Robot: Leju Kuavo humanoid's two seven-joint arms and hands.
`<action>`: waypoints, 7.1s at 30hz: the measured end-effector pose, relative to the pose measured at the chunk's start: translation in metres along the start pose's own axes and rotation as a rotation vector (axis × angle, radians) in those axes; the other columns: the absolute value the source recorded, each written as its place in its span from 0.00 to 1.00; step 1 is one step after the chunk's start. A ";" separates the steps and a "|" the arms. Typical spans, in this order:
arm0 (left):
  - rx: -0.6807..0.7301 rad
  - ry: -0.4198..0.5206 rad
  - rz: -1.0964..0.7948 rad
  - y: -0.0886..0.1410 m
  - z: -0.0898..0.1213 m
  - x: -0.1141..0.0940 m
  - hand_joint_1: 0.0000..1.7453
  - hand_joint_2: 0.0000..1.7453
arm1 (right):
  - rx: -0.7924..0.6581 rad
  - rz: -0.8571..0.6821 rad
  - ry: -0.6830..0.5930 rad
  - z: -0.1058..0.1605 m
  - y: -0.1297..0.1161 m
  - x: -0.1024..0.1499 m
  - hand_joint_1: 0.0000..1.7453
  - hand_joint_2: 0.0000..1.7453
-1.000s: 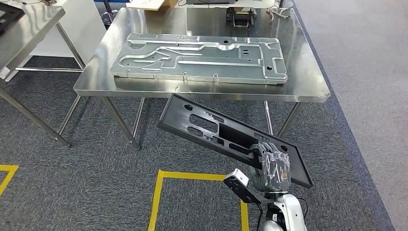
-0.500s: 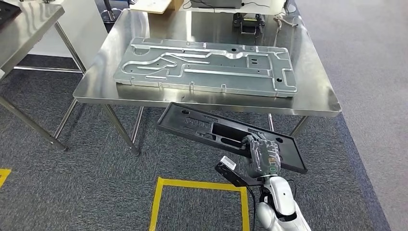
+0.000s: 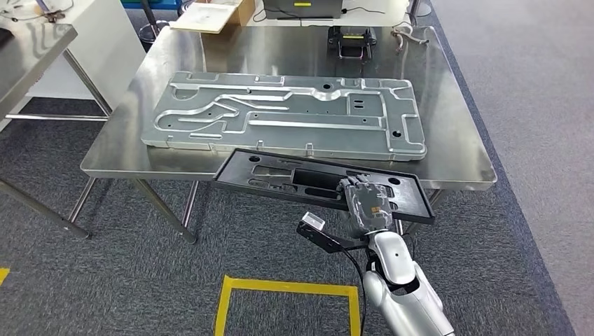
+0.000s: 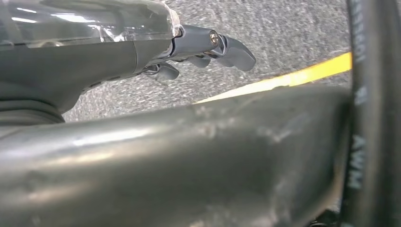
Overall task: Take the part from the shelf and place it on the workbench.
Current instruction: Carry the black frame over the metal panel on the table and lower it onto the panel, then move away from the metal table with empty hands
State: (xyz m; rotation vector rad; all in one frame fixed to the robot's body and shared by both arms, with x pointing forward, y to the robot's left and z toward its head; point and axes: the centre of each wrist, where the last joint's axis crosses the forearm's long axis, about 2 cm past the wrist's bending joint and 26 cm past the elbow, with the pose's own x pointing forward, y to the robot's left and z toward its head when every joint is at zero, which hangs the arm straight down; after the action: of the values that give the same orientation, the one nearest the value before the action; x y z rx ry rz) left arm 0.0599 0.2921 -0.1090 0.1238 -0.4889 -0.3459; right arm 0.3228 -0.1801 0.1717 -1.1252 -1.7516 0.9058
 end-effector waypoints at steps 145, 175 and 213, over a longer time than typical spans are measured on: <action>-0.030 -0.017 0.051 -0.002 -0.001 0.003 0.00 0.00 | 0.063 0.093 -0.074 -0.019 0.006 0.008 0.00 0.00; 0.016 0.002 0.157 -0.011 0.006 -0.010 0.00 0.00 | -0.069 -0.074 0.111 0.130 0.021 -0.007 0.00 0.00; 0.065 0.009 0.285 -0.032 0.014 -0.020 0.00 0.00 | 0.353 -0.514 1.457 0.387 0.115 -0.069 0.00 0.00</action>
State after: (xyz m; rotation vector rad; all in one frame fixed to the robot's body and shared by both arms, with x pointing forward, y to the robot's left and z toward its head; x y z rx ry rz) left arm 0.0276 0.2683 -0.1121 0.1164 -0.5018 -0.0509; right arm 0.0222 -0.2554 -0.0967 -0.6679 -0.5393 -0.0546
